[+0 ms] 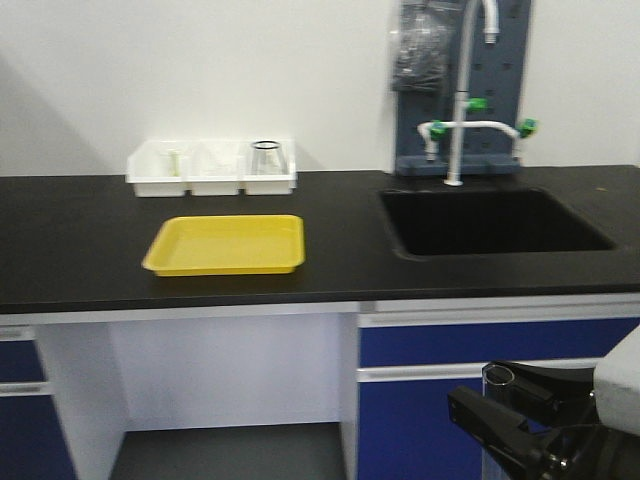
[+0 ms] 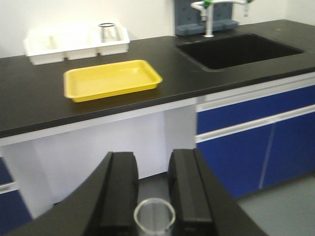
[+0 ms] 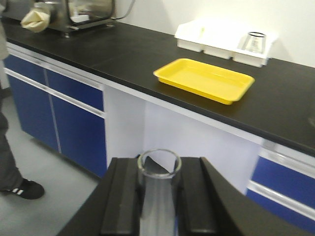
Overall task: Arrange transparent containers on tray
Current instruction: 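Drive the base to the yellow tray while holding both tubes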
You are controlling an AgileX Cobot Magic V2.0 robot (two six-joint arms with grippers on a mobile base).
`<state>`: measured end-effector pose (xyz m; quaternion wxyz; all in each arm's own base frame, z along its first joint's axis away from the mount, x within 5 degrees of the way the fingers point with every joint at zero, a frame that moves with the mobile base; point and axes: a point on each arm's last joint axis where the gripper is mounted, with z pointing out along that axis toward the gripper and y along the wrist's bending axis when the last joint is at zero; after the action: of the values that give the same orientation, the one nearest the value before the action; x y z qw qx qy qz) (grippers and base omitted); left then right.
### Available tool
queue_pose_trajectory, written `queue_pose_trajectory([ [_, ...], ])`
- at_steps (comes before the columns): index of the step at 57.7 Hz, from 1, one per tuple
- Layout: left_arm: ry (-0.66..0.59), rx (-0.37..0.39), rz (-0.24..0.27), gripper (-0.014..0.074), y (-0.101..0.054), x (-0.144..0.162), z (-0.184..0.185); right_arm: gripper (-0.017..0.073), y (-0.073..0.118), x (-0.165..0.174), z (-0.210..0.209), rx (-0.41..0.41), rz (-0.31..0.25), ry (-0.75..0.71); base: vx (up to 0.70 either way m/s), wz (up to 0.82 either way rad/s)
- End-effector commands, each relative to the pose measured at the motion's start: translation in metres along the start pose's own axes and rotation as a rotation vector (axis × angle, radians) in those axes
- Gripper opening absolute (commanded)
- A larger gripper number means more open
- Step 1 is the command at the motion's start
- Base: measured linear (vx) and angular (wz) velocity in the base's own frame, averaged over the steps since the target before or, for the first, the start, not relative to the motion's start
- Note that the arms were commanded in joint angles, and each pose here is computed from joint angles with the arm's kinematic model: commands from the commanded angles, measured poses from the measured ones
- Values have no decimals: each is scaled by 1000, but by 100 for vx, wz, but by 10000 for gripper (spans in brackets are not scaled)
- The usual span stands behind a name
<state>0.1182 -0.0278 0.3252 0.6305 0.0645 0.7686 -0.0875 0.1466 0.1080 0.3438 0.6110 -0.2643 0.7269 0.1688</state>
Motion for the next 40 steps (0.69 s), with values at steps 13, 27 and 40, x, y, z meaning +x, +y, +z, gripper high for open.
queue_pose_trajectory([
  [13,-98,25,-9,-6,-3,-15,-2,-13,0,-19,-5,-8,-15,-119,18,54],
  [27,-98,24,-9,-6,-3,-15,-2,-13,0,-19,-5,-8,-15,-119,25,42],
  [40,-95,24,-9,-6,-3,-15,-2,-13,0,-19,-5,-8,-15,-119,31,31],
])
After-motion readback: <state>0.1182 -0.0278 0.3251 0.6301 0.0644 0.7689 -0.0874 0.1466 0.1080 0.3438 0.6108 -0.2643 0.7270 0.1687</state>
